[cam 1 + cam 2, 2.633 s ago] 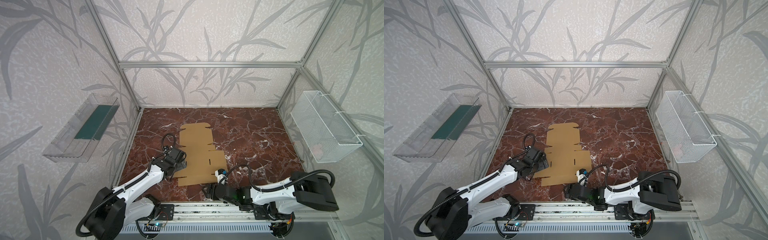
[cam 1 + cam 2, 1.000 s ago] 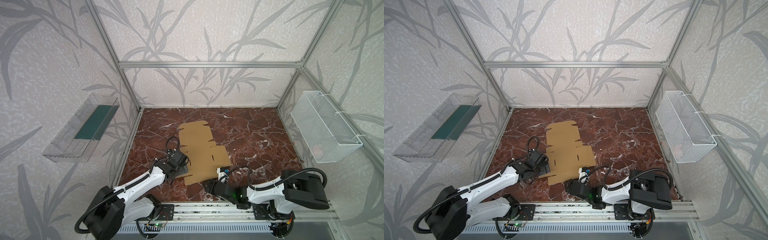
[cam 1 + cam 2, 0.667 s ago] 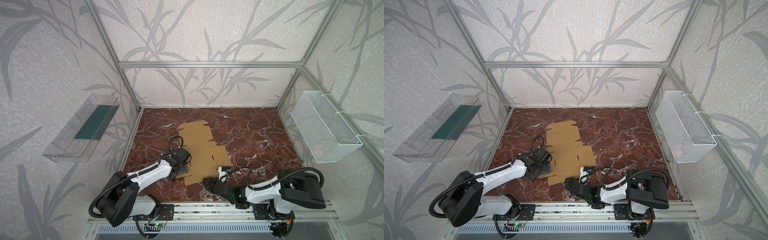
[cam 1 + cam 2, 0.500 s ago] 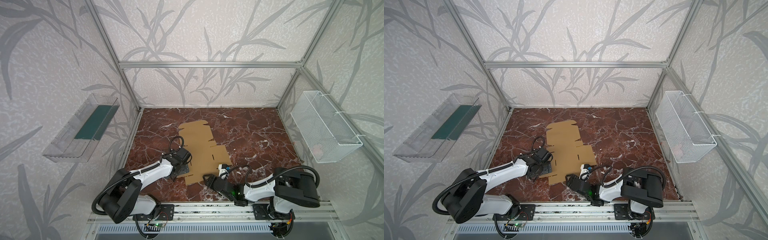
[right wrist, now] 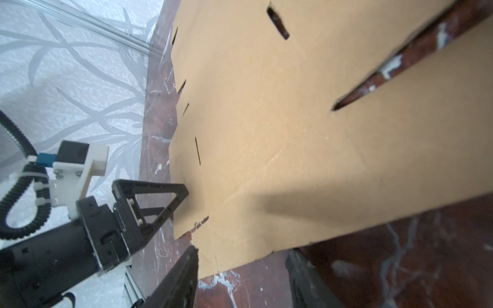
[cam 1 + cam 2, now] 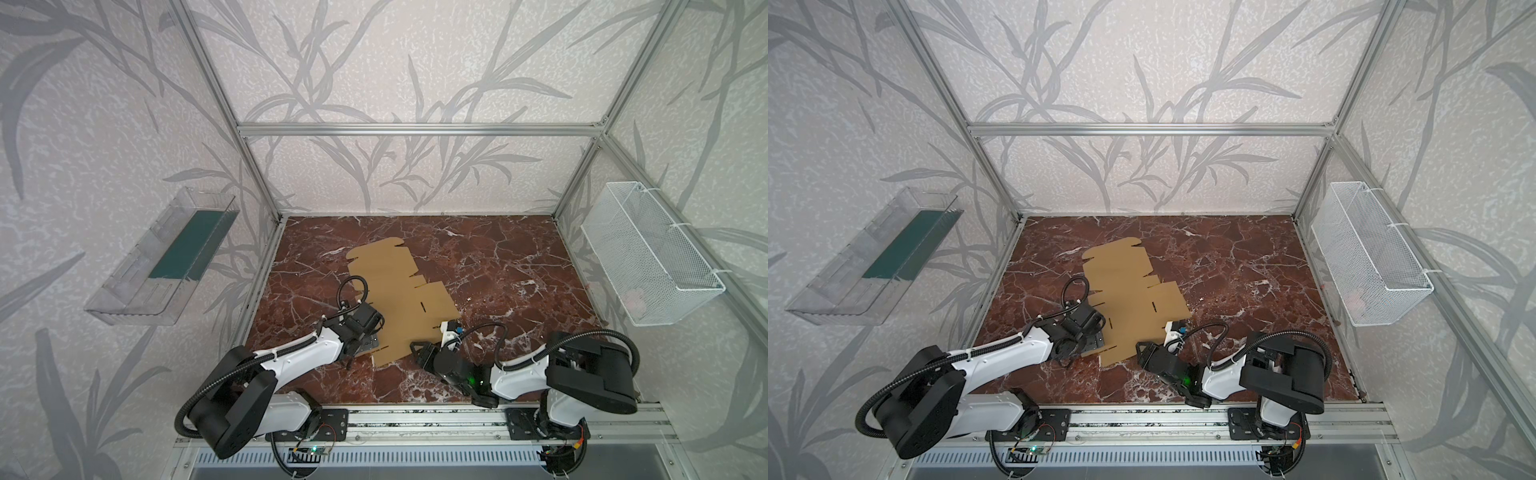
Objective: Assemble paper box
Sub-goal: Turn over the paper box at the center of the table.
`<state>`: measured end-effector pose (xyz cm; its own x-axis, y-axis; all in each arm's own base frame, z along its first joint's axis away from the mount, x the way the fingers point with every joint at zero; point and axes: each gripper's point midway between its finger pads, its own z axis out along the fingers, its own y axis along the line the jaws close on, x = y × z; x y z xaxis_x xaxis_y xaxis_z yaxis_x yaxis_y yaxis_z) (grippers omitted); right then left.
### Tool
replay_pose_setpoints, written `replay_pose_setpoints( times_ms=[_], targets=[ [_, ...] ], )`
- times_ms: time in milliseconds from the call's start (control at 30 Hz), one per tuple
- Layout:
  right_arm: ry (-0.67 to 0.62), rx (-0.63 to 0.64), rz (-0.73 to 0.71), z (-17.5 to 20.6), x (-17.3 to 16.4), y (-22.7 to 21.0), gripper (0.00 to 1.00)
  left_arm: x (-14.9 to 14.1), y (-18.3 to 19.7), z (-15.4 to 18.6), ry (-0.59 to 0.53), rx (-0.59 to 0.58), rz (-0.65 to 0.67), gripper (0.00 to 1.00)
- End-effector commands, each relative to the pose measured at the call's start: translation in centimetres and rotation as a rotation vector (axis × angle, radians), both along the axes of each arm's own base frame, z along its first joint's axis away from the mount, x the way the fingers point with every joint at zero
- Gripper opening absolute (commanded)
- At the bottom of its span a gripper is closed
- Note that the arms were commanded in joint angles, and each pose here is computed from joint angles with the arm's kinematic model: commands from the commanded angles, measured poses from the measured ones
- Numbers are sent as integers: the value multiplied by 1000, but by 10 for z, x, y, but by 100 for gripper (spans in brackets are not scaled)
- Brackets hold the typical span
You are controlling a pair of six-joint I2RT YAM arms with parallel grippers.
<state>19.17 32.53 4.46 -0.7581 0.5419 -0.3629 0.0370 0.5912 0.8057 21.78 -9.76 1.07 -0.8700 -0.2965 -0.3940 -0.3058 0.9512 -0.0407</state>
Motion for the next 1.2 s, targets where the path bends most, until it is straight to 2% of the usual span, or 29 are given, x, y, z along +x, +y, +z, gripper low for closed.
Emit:
replay_pose_setpoints(
  times_ms=[0, 233, 767, 900, 1167],
  targets=[
    [-64, 70, 28, 11, 8, 9, 53, -41, -1, -35, 165, -48, 18, 94],
    [-90, 72, 58, 9, 12, 19, 48, -44, -12, -38, 154, -78, 7, 94],
    [-133, 59, 63, -5, 30, 14, 26, -44, -17, -29, 105, -119, -6, 94],
    [-166, 56, 64, -3, 35, 12, 19, -42, -18, -22, 72, -144, -14, 94],
    [-215, 78, 98, 0, 39, 20, 10, -42, -22, -20, 44, -190, -24, 94]
  ],
)
